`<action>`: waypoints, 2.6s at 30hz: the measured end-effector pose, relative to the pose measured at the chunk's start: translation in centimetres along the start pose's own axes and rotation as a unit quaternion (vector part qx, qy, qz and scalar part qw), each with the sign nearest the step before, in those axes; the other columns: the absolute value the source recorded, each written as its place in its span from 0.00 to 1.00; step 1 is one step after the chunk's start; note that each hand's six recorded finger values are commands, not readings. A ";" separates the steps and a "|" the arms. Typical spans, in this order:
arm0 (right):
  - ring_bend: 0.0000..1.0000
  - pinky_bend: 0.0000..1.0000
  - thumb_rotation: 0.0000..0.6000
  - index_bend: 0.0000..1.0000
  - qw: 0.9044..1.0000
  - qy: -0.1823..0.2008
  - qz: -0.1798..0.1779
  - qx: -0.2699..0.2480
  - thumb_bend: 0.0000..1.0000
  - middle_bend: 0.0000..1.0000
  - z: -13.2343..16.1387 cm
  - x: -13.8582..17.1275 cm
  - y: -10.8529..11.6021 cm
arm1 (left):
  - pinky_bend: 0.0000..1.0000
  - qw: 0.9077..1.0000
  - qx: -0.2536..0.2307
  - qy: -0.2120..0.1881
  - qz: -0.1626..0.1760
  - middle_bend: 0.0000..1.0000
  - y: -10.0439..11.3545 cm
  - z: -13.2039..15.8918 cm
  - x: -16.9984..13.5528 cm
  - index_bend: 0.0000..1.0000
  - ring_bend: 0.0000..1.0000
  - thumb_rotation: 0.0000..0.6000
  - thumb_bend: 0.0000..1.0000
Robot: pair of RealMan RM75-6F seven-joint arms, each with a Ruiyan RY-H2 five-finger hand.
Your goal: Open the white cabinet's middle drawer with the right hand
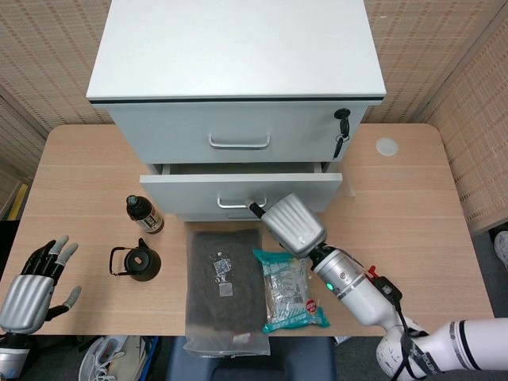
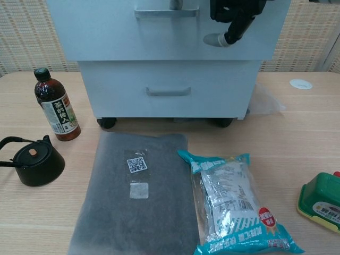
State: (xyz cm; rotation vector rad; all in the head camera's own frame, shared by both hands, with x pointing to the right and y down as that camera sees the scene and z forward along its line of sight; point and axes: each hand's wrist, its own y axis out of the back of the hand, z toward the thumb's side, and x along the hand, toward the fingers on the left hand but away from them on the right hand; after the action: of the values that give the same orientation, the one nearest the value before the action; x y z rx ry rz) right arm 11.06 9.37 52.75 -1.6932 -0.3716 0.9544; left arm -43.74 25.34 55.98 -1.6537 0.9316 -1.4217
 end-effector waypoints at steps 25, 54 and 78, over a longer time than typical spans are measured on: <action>0.98 0.86 1.00 0.18 0.999 0.032 0.008 0.013 0.35 0.93 2.2 2.3 0.2 | 0.11 1.000 0.000 0.006 -0.004 0.00 -0.2 -0.3 -0.3 0.09 0.03 1.00 0.32; 0.98 0.86 1.00 0.18 0.995 0.088 -0.018 0.031 0.35 0.93 4.6 6.3 0.9 | 0.11 1.000 0.002 0.004 -0.002 0.00 -0.1 -0.1 -0.4 0.09 0.03 1.00 0.32; 0.86 0.86 1.00 0.39 0.992 0.002 -0.122 -0.027 0.35 0.84 -1.2 14.3 2.1 | 0.11 1.000 -0.001 0.006 -0.002 0.00 0.1 -0.4 -0.5 0.09 0.03 1.00 0.32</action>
State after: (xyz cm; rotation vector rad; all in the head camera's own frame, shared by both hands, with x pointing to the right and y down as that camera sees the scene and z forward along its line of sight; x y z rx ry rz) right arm 20.44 17.36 45.14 -1.6530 -0.5921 0.7669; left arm -44.22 25.76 55.73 -1.6507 0.9386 -1.4353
